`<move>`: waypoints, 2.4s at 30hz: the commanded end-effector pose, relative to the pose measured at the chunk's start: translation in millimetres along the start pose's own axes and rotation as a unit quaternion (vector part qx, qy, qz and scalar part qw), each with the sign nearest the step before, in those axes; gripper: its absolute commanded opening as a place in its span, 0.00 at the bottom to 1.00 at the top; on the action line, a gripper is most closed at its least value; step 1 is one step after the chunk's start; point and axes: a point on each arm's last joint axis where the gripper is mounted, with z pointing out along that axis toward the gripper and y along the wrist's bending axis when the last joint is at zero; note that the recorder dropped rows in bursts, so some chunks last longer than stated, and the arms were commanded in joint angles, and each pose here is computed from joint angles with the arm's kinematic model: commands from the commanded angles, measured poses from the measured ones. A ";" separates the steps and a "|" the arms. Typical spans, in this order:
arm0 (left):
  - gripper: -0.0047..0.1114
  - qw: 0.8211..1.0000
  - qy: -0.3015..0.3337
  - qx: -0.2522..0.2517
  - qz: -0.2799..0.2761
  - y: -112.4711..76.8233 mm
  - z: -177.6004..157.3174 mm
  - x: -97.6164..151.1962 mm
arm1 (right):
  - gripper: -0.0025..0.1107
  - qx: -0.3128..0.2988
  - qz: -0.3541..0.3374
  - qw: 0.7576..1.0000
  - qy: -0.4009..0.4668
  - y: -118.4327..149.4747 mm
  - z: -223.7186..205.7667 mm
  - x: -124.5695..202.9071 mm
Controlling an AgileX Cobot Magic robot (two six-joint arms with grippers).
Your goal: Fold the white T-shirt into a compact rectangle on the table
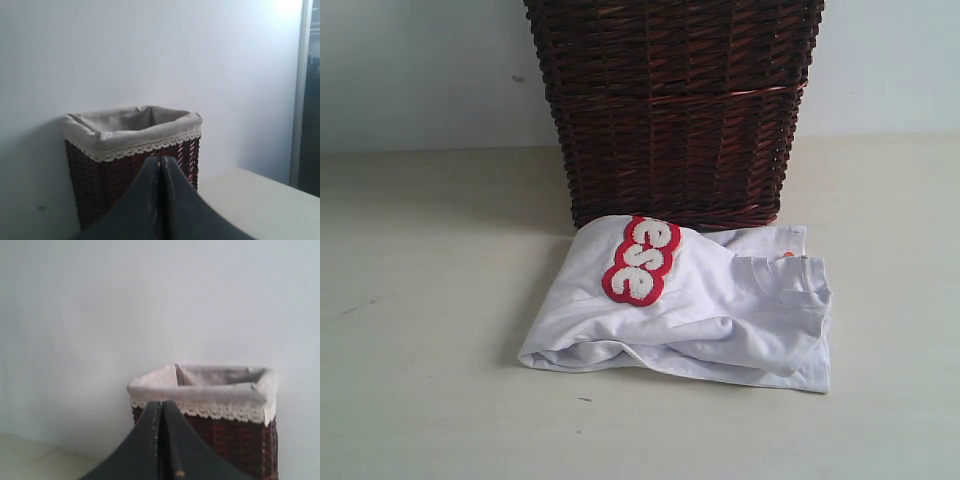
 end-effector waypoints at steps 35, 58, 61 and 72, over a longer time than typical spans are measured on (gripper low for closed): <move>0.04 0.992 -0.124 -0.012 0.009 -0.4 -46.7 1.1 | 0.02 0.194 -0.060 0.971 -0.126 6.2 -63.7 -17.3; 0.04 0.995 -0.104 -0.008 0.007 -1.0 -45.8 4.7 | 0.02 0.194 -0.058 0.971 -0.125 6.1 -63.7 -17.1; 0.04 0.995 -0.104 -0.008 0.007 -1.0 -45.8 4.7 | 0.02 0.194 -0.058 0.971 -0.125 6.1 -63.7 -17.1; 0.04 0.981 -0.089 -0.162 0.064 8.4 -38.0 57.3 | 0.02 0.194 -0.058 0.971 -0.125 6.1 -63.7 -17.1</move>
